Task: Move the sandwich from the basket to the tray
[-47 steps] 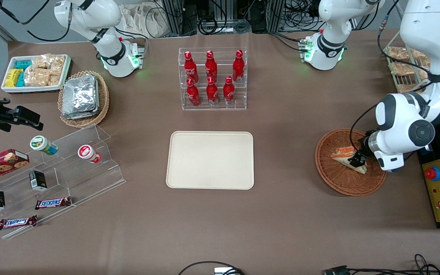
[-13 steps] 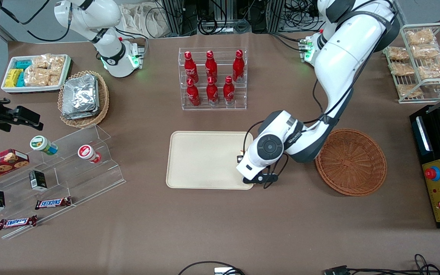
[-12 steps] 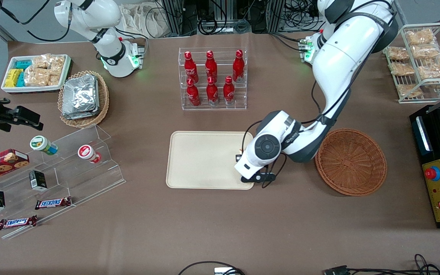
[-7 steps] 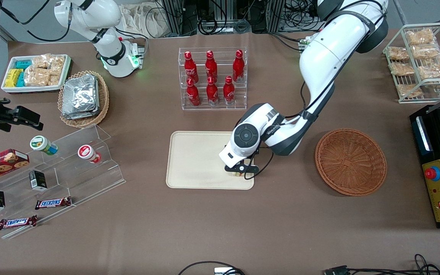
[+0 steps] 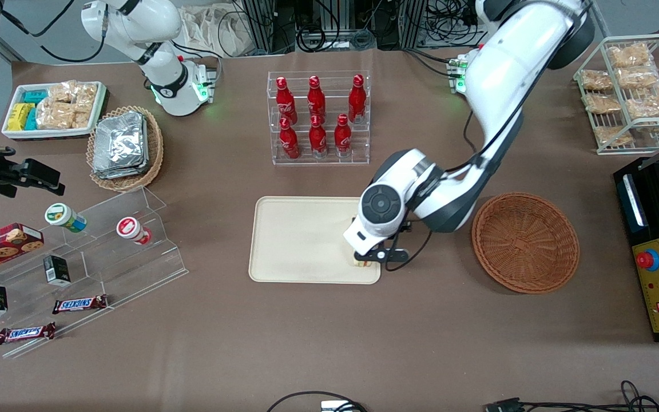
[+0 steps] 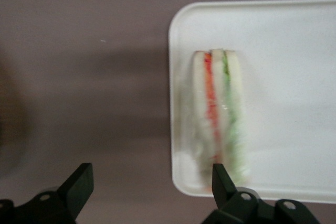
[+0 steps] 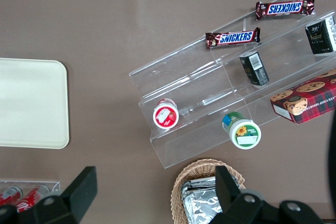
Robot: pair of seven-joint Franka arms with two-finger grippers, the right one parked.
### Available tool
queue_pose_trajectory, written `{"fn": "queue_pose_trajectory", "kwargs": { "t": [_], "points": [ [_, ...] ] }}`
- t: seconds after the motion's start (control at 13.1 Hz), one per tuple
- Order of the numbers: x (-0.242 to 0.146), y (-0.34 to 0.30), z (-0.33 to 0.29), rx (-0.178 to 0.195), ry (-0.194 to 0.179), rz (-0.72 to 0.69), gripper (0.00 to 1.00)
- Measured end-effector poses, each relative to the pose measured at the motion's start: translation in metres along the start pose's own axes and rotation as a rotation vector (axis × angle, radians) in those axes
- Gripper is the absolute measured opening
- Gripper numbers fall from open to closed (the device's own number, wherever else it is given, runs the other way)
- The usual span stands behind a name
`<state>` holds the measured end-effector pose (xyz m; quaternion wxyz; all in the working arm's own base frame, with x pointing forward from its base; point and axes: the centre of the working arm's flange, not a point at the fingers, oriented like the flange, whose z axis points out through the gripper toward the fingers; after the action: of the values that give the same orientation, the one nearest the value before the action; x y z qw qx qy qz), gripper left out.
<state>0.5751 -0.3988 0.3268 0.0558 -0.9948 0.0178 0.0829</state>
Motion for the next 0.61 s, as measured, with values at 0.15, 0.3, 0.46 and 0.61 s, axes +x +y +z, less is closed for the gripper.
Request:
{"fn": "queue_pose_trajectory", "kwargs": {
  "t": [0.15,0.3,0.46,0.61],
  "points": [
    [-0.011,-0.023,-0.034,0.021,0.030,-0.022,1.00],
    [-0.022,-0.048,-0.029,0.040,0.045,-0.041,1.00],
    [-0.036,-0.074,-0.007,0.054,0.057,-0.049,1.00],
    [-0.052,-0.098,-0.002,0.061,0.045,-0.030,1.00]
  ]
}}
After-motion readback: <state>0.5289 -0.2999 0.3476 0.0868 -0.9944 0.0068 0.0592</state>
